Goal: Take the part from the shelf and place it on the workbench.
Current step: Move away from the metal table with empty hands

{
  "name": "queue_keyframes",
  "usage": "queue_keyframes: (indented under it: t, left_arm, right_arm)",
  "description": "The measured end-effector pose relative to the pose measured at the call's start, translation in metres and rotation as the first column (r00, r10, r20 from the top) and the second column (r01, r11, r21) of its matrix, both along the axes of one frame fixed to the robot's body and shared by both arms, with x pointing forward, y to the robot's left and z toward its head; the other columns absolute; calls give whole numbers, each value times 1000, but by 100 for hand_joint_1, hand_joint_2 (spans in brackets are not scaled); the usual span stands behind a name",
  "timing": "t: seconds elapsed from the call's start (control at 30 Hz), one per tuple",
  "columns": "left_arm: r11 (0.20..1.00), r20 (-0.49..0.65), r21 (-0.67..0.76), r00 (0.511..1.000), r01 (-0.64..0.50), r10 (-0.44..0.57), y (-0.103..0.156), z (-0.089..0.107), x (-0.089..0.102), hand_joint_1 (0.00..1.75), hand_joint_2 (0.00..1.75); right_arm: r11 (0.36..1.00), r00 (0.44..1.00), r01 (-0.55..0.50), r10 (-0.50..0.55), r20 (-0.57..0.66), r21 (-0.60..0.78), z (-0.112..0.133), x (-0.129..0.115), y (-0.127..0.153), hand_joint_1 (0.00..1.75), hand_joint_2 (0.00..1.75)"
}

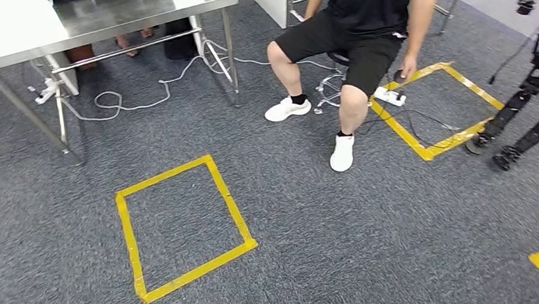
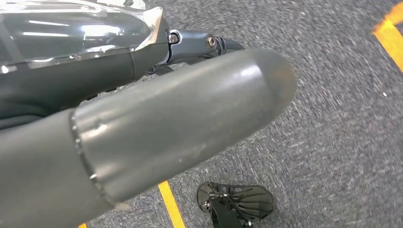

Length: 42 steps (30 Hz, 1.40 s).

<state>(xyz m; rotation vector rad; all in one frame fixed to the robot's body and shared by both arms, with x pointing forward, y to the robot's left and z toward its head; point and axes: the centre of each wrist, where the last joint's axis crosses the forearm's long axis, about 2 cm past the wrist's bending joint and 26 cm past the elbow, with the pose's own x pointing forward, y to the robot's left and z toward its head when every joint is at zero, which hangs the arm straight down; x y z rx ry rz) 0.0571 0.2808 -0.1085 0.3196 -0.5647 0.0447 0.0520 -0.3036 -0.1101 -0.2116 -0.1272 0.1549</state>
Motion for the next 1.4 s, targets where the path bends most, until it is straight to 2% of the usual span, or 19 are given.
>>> queue_keyframes:
  t: [0.5, 0.83, 1.4]
  left_arm:
    - [1000, -2, 0, 1000, 2, -2, 0, 0, -1, 0, 0]
    - [1000, -5, 6, 1000, 2, -2, 3, 1, 10, 0, 0]
    - [1000, -30, 19, 1000, 1, 0, 0, 1, 4, 0, 0]
  right_arm:
    - [1000, 1000, -4, 4, 4, 4, 0, 0, 1, 0, 0]
    - [1000, 1000, -8, 8, -18, 20, 0, 2, 10, 0, 0]
    - [1000, 999, -11, 12, -42, 18, 0, 1, 11, 0, 0]
